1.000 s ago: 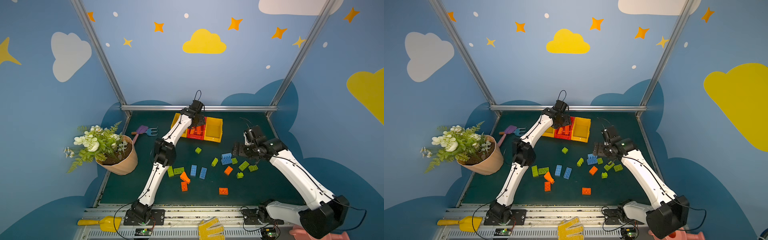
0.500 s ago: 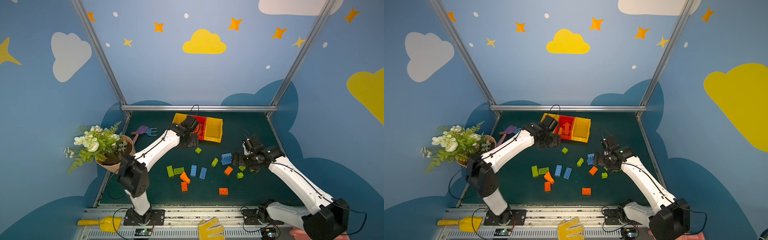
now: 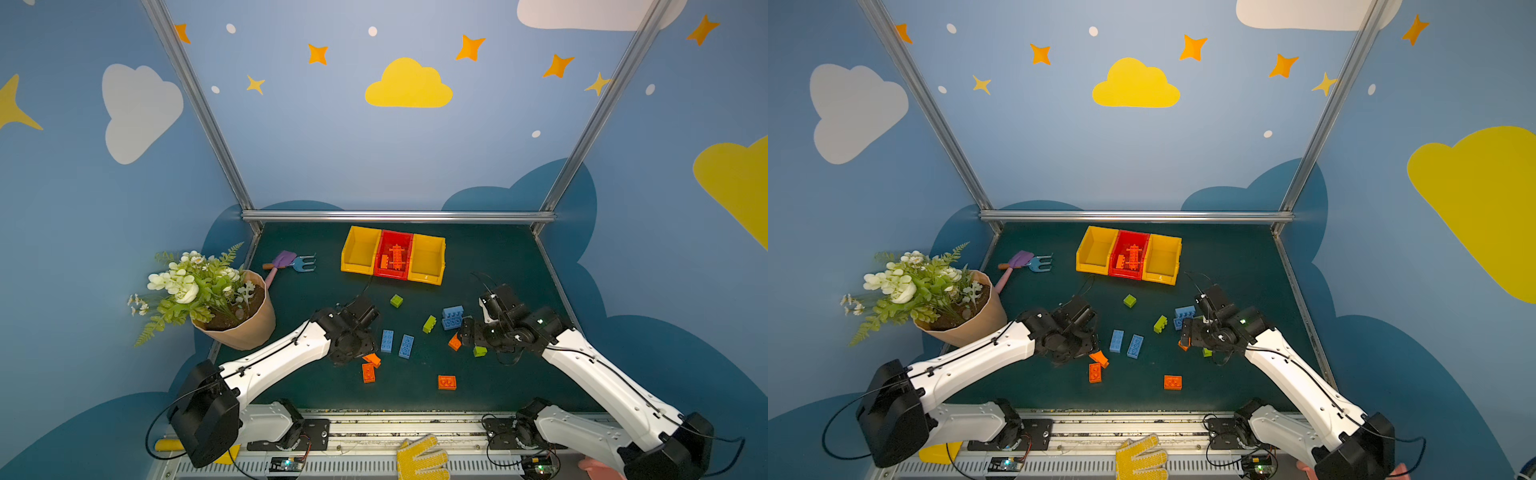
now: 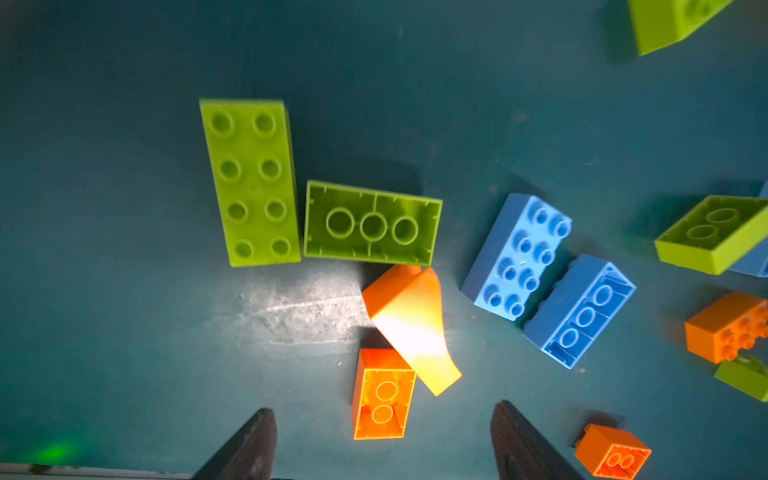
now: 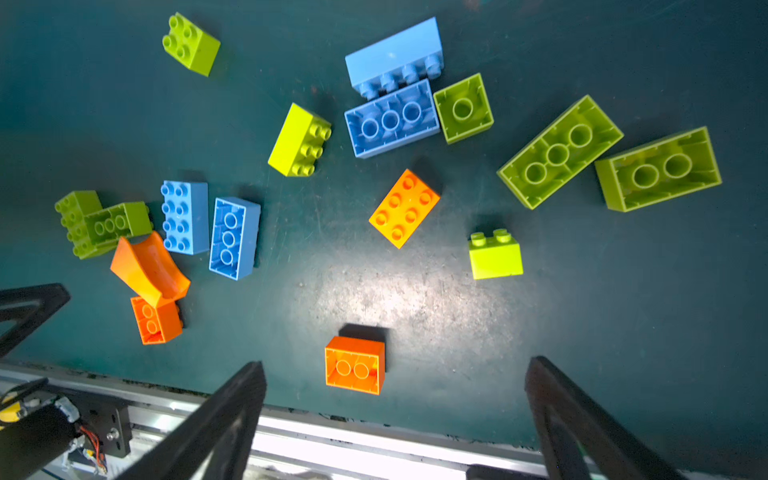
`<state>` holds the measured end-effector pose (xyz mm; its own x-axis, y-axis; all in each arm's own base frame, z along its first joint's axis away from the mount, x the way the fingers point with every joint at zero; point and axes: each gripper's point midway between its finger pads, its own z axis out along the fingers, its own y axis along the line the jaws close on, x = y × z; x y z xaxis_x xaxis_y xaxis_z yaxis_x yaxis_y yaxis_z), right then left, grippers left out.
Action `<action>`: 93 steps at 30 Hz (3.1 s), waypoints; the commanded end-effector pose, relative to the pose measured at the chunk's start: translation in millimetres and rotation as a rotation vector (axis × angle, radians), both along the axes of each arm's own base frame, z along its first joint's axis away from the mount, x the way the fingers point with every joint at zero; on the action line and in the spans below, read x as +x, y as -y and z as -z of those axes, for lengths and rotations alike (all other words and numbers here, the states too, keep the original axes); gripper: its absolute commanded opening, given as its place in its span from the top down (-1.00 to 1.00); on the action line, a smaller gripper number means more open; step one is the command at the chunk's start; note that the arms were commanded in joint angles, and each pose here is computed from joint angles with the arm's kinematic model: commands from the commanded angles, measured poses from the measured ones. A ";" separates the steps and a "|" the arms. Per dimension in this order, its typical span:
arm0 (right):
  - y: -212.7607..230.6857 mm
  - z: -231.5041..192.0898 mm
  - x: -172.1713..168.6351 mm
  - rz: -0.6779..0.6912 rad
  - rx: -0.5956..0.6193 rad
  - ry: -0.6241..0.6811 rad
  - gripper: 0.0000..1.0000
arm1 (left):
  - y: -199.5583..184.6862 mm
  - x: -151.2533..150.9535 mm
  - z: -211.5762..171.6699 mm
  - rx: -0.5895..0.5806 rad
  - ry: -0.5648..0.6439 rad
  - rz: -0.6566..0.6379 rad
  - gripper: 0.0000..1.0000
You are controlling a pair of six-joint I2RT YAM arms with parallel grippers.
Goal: Sort the legos into containers by color
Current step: 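Lower the left gripper onto the orange curved brick near the blue bricks, then close the left gripper on the orange curved brick and lift it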
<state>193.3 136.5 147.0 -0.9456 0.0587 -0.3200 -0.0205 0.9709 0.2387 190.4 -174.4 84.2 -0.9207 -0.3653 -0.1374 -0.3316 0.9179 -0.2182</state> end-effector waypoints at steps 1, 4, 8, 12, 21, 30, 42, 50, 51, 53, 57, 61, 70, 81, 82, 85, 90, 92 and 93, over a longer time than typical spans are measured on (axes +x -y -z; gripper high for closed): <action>5.8 -11.2 -6.5 0.006 -0.022 0.009 -0.91 | 8.7 4.9 2.4 -0.028 0.018 -0.079 -0.62; 7.0 -15.4 -9.4 -0.004 -0.033 0.013 -0.91 | 10.7 9.1 8.4 -0.022 0.024 -0.095 -0.63; 8.3 -18.7 -11.6 -0.010 -0.042 0.016 -0.90 | 16.6 12.5 17.9 -0.008 0.001 -0.100 -0.63; 8.8 -20.0 -13.3 -0.007 -0.037 0.022 -0.90 | 15.1 14.2 33.4 0.055 -0.042 -0.107 -0.62; 12.3 -19.1 -16.1 0.000 -0.039 0.033 -0.90 | 23.8 29.4 50.6 0.122 -0.064 -0.082 -0.55; 23.0 -19.5 -20.7 0.016 -0.064 0.045 -0.91 | 34.1 39.5 61.5 0.150 -0.095 -0.052 -0.26; 31.8 -17.9 -25.3 0.038 -0.078 0.054 -0.91 | 31.0 34.0 59.5 0.188 -0.126 -0.020 -0.03; 34.4 -13.2 -29.7 0.045 -0.079 0.042 -0.91 | 27.6 22.4 69.1 0.215 -0.153 0.011 -0.05; 34.5 -12.9 -30.5 0.045 -0.077 0.040 -0.91 | 27.9 22.0 70.4 0.217 -0.156 0.012 -0.05; 35.3 -13.6 -32.1 0.046 -0.074 0.040 -0.91 | 28.6 20.7 71.4 0.218 -0.156 0.015 -0.05; 37.8 -14.9 -34.9 0.050 -0.076 0.037 -0.91 | 27.1 18.8 70.1 0.227 -0.148 0.025 -0.05; 39.5 -17.0 -35.7 0.058 -0.074 0.043 -0.91 | 24.2 14.8 71.2 0.234 -0.149 0.034 -0.05; 36.8 -18.7 -33.5 0.056 -0.068 0.044 -0.91 | 23.5 12.6 51.4 0.207 -0.089 0.074 -0.42; 32.9 -21.9 -27.9 0.044 -0.071 0.054 -0.91 | 28.7 11.6 58.7 0.179 -0.063 0.115 -0.40; 33.3 -22.8 -27.9 0.045 -0.071 0.056 -0.91 | 30.8 12.9 60.6 0.177 -0.066 0.115 -0.37; 35.0 -24.3 -29.2 0.049 -0.073 0.057 -0.91 | 34.8 17.4 65.2 0.180 -0.068 0.112 -0.30; 39.1 -24.2 -33.2 0.058 -0.077 0.053 -0.90 | 41.9 23.8 68.9 0.185 -0.066 0.118 -0.18; 41.0 -24.3 -34.8 0.061 -0.080 0.052 -0.91 | 42.6 25.1 71.1 0.189 -0.070 0.118 -0.14; 41.4 -24.4 -35.5 0.063 -0.080 0.050 -0.91 | 42.6 25.5 71.6 0.191 -0.070 0.119 -0.13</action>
<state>161.6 100.9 163.6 -0.9277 0.0867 -0.3632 0.0249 0.9849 0.1715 213.4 -216.2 15.6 -0.9634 -0.2374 -0.1247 -0.2355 0.9714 -0.0297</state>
